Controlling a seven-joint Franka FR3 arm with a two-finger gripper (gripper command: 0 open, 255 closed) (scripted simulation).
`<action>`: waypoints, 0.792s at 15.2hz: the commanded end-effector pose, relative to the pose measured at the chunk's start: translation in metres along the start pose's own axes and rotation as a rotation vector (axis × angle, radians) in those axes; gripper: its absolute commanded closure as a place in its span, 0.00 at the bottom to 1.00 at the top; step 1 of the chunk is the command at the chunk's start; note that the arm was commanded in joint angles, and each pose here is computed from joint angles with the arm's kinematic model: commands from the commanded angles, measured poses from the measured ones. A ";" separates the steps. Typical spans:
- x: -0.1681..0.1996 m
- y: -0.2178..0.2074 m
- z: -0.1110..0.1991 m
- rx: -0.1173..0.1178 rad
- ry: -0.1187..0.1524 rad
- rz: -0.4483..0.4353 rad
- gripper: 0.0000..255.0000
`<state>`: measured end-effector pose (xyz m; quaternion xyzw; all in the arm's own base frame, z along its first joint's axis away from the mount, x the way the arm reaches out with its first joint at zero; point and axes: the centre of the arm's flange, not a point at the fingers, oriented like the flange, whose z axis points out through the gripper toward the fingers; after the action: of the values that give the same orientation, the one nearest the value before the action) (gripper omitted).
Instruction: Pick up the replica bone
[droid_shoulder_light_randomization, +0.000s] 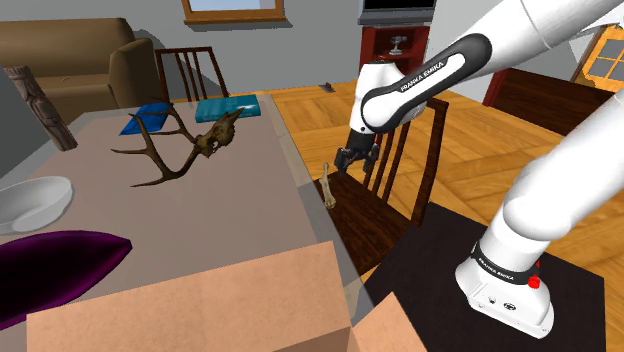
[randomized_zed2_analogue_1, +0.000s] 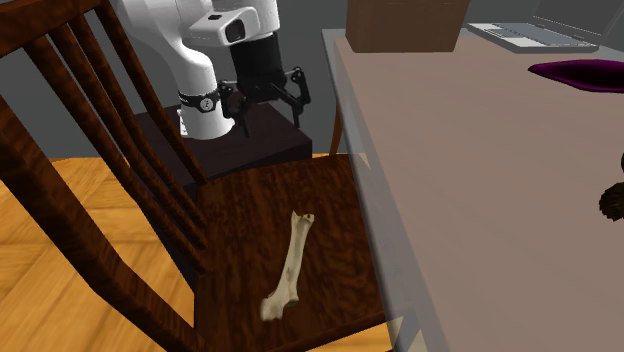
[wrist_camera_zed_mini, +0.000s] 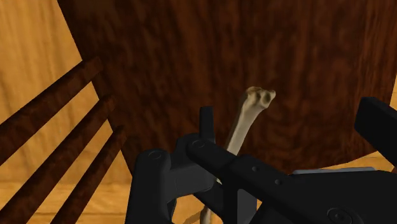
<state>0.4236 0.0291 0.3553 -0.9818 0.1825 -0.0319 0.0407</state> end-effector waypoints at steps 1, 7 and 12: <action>0.015 -0.002 0.017 -0.003 0.030 0.043 0.00; 0.060 -0.007 0.073 -0.018 0.110 0.167 0.00; 0.101 -0.006 0.117 -0.030 0.177 0.270 0.00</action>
<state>0.5224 0.0088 0.2551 -0.9465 0.3055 -0.1031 0.0156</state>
